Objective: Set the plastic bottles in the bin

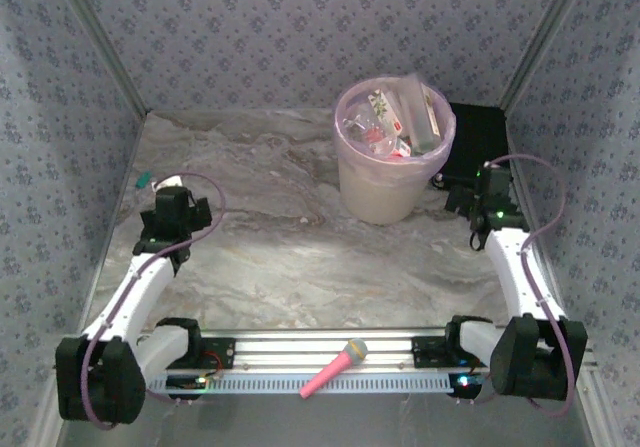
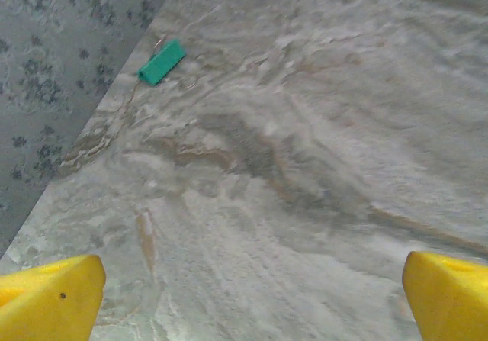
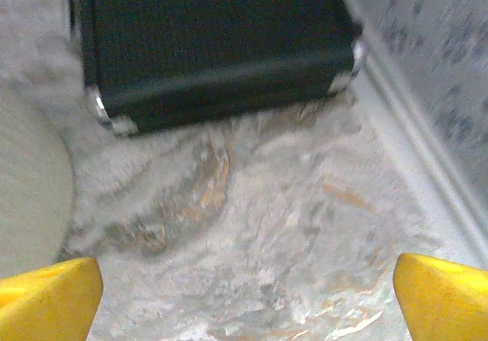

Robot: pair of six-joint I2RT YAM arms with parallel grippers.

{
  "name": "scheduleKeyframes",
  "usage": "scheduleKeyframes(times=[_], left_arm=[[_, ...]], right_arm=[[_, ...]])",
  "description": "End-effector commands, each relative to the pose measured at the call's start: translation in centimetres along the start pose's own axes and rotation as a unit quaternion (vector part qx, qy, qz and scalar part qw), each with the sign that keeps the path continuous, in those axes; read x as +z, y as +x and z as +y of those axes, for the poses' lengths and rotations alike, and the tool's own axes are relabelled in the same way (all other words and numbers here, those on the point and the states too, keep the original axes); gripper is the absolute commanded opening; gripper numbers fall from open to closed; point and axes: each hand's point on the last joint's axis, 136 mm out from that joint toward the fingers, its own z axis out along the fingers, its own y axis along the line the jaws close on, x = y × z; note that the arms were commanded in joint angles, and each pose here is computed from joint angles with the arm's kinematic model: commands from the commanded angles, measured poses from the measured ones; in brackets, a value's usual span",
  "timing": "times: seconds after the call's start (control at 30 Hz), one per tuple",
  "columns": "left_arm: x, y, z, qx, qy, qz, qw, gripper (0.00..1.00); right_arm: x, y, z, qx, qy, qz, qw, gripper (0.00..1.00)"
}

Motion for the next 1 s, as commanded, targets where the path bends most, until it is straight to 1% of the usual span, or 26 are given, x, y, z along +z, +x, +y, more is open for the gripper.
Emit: scheduleKeyframes(times=[0.0, 0.07, 0.2, 0.27, 0.33, 0.4, 0.5, 0.63, 0.7, 0.77, 0.8, 0.87, 0.9, 0.97], left_arm=[[1.5, -2.4, 0.4, -0.009, -0.005, -0.061, 0.998, 1.0], [2.4, -2.3, 0.1, -0.007, 0.008, -0.072, 0.997, 1.0], [4.7, -1.4, -0.3, -0.004, 0.019, -0.077, 0.997, 1.0], [5.2, -1.4, -0.5, 0.0, 0.021, -0.077, 0.997, 1.0], [5.4, -1.4, -0.6, -0.007, 0.032, -0.092, 0.995, 1.0], [5.9, -1.3, -0.2, -0.024, 0.04, -0.102, 0.994, 1.0], [6.8, -1.3, 0.4, -0.04, 0.042, -0.104, 0.993, 1.0], [7.2, -1.3, -0.4, -0.027, 0.062, -0.093, 0.993, 1.0], [7.3, -1.3, -0.6, -0.024, 0.067, -0.09, 0.993, 1.0], [7.3, -1.4, -0.9, -0.021, 0.075, -0.091, 0.993, 1.0], [7.3, -1.3, -0.9, -0.021, 0.075, -0.09, 0.993, 1.0], [7.4, -1.3, -1.0, -0.019, 0.078, -0.088, 0.993, 1.0], [7.4, -1.3, -1.2, -0.017, 0.082, -0.087, 0.993, 1.0], [7.5, -1.3, -1.4, -0.014, 0.086, -0.083, 0.993, 1.0]], right_arm=[[1.7, -1.7, 1.8, 0.036, -0.029, -0.08, 0.996, 1.0], [3.2, -1.2, 2.3, 0.027, -0.024, -0.089, 0.995, 1.0], [5.2, -1.4, 4.2, -0.028, -0.022, -0.124, 0.992, 1.0], [6.0, -1.2, 5.0, -0.04, -0.028, -0.134, 0.99, 1.0], [6.7, -0.8, 5.7, -0.053, -0.036, -0.141, 0.988, 1.0], [6.9, -0.6, 6.3, -0.075, -0.038, -0.14, 0.987, 1.0], [6.1, -1.0, 6.8, -0.107, -0.037, -0.18, 0.977, 1.0], [6.5, -0.6, 6.7, -0.111, -0.047, -0.227, 0.966, 1.0], [6.7, -0.4, 6.5, -0.104, -0.055, -0.212, 0.97, 1.0], [7.4, 0.2, 5.9, -0.088, -0.062, -0.211, 0.972, 1.0], [7.6, 0.1, 6.1, -0.088, -0.063, -0.223, 0.969, 1.0], [7.7, 0.4, 6.1, -0.091, -0.066, -0.202, 0.973, 1.0], [7.7, 0.1, 6.0, -0.086, -0.068, -0.214, 0.971, 1.0], [7.9, 0.2, 5.9, -0.082, -0.069, -0.203, 0.973, 1.0]])
